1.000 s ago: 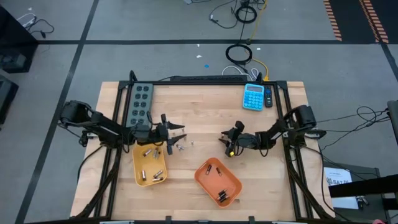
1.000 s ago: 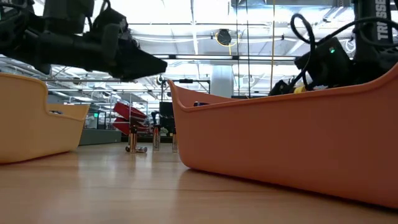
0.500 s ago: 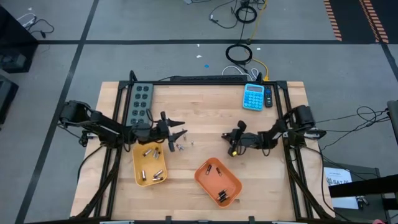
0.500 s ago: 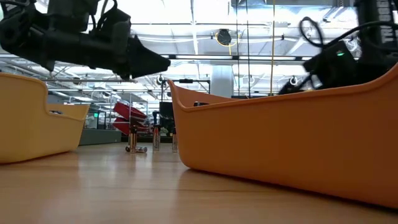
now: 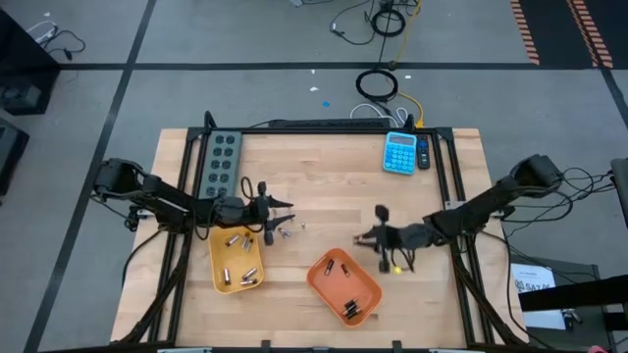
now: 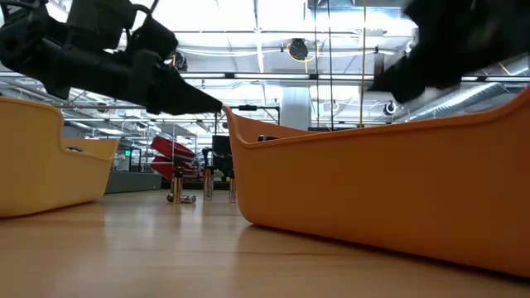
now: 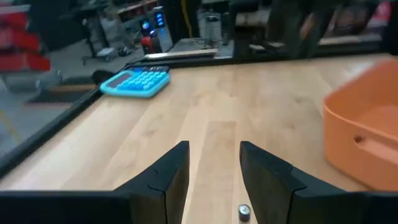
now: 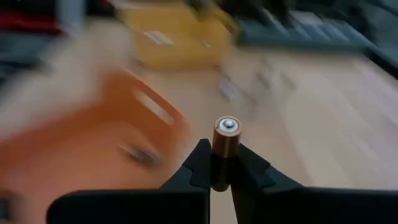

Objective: Sort batteries
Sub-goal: Put the brown battery into the orange bin, then adjust the orange bin

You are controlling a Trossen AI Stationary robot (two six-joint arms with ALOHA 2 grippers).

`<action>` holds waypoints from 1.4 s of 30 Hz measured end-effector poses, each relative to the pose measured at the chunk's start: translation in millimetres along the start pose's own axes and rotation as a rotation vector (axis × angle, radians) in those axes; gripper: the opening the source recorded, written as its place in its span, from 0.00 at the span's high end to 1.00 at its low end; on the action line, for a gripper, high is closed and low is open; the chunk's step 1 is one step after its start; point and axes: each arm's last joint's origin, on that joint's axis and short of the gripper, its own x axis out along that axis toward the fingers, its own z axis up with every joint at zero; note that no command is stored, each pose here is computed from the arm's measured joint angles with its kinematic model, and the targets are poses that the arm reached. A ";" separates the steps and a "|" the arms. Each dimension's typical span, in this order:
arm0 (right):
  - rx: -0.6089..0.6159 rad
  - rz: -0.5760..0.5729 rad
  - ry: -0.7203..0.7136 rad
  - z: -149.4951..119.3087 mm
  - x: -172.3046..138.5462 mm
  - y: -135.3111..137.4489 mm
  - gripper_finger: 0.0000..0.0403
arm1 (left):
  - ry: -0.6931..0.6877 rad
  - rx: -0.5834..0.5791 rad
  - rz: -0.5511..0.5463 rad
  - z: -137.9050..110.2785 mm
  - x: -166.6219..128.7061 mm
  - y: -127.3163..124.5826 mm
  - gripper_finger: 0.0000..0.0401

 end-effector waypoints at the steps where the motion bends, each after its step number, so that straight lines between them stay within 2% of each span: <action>1: -0.005 0.046 -0.026 11.3 -0.1 8.1 0.96 | -0.006 0.033 -0.008 0.5 -0.7 -2.0 0.63; 3: 0.023 0.150 -0.016 28.9 2.4 22.2 0.96 | -0.053 0.068 -0.018 2.1 -3.8 -3.9 0.63; 5: 0.078 0.191 0.092 37.8 12.7 35.0 0.96 | -0.108 0.068 -0.036 2.7 -8.3 -4.0 0.63; 9: 0.105 0.193 0.394 39.4 42.3 60.3 0.96 | -0.158 0.040 -0.059 4.0 -12.1 -4.2 0.63; 12: 0.140 0.150 0.517 43.2 54.3 73.6 0.90 | -0.156 0.015 -0.082 3.9 -13.4 -8.7 0.63; 14: 0.189 0.104 0.527 44.8 58.3 77.3 0.81 | -0.161 0.010 -0.105 4.6 -15.0 -13.8 0.63; 18: 0.259 0.083 0.503 51.6 61.7 80.8 0.63 | -0.182 0.002 -0.088 7.2 -17.8 -19.7 0.63; 22: 0.249 0.025 0.500 65.8 51.4 85.4 0.55 | -0.187 -0.039 -0.095 8.6 -19.1 -21.1 0.63; 25: 0.245 -0.047 0.451 89.7 35.9 91.9 0.56 | -0.170 -0.087 -0.101 8.8 -19.9 -20.6 0.63; 27: 0.263 -0.020 0.480 93.7 34.6 94.4 0.58 | -0.137 -0.100 -0.097 9.1 -18.5 -19.5 0.63; 30: 0.267 0.001 0.537 81.5 51.1 95.0 0.62 | -0.065 -0.109 -0.088 12.2 -11.5 -18.9 0.63; 35: 0.290 0.125 0.569 72.0 79.8 93.2 0.64 | -0.006 -0.087 -0.086 22.9 -0.7 -21.4 0.63; 38: 0.282 0.092 0.661 53.6 96.1 82.1 0.64 | 0.001 -0.067 -0.087 26.4 1.7 -22.1 0.63; 42: 0.271 0.040 0.784 41.1 100.9 74.7 0.64 | 0.008 -0.060 -0.086 26.2 2.0 -22.1 0.63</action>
